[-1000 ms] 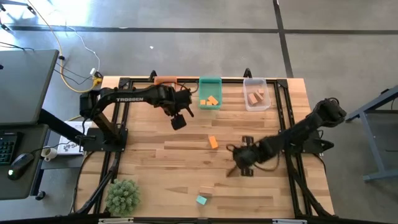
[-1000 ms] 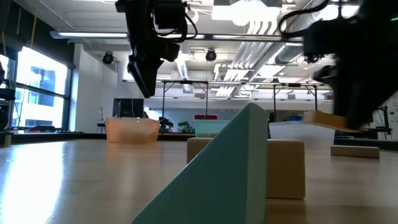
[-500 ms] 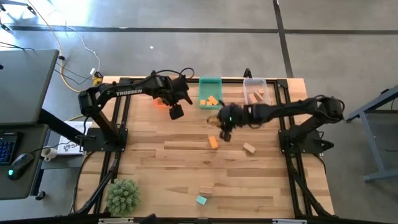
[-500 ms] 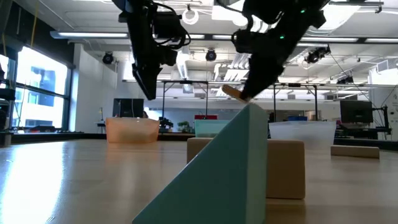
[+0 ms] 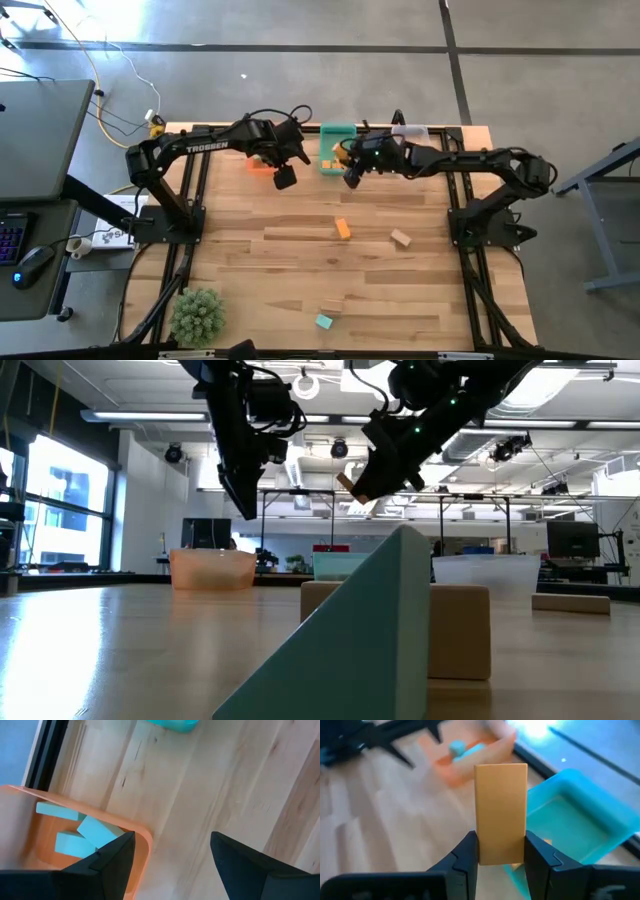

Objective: Sort & place blocks by color
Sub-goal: Put the yellow block into the blue bin

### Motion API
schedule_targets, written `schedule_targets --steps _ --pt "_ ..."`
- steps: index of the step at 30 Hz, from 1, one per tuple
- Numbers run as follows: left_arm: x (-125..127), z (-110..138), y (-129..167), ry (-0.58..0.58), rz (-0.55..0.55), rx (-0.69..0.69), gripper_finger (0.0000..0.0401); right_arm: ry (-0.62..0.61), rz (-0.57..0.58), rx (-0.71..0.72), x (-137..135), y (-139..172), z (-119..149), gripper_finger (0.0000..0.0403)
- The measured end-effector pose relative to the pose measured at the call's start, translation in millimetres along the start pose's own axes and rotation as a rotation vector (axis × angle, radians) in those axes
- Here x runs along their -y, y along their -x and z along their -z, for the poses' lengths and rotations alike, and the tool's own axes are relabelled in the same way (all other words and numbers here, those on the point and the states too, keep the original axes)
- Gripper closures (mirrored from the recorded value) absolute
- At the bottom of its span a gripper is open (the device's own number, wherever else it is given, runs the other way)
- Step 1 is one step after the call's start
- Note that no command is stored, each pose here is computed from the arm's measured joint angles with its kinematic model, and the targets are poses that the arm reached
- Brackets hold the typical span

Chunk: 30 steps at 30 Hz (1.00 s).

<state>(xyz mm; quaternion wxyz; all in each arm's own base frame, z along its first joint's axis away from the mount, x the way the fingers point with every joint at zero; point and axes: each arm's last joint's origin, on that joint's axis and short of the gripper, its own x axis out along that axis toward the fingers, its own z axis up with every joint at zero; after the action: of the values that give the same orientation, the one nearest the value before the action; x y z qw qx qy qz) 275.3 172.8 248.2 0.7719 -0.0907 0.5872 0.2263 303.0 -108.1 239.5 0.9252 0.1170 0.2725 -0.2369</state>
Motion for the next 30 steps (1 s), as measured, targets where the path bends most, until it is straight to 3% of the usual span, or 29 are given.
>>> schedule_targets --steps 7,11,21,30 --pt "-3 0 0 0.010 -0.003 -0.001 0.0155 -0.045 0.067 0.079 21 -13 -7 0.0311" --pt "-4 0 0 0.012 -0.004 -0.001 0.0154 -0.085 0.090 0.044 31 -27 -11 0.0311" --pt "-6 1 -1 0.019 -0.003 -0.001 0.0154 -0.087 0.138 -0.281 40 -65 -26 0.0311" --pt "-5 1 0 0.017 0.004 0.000 0.0155 -0.055 0.130 -0.442 38 -91 -30 0.0297"
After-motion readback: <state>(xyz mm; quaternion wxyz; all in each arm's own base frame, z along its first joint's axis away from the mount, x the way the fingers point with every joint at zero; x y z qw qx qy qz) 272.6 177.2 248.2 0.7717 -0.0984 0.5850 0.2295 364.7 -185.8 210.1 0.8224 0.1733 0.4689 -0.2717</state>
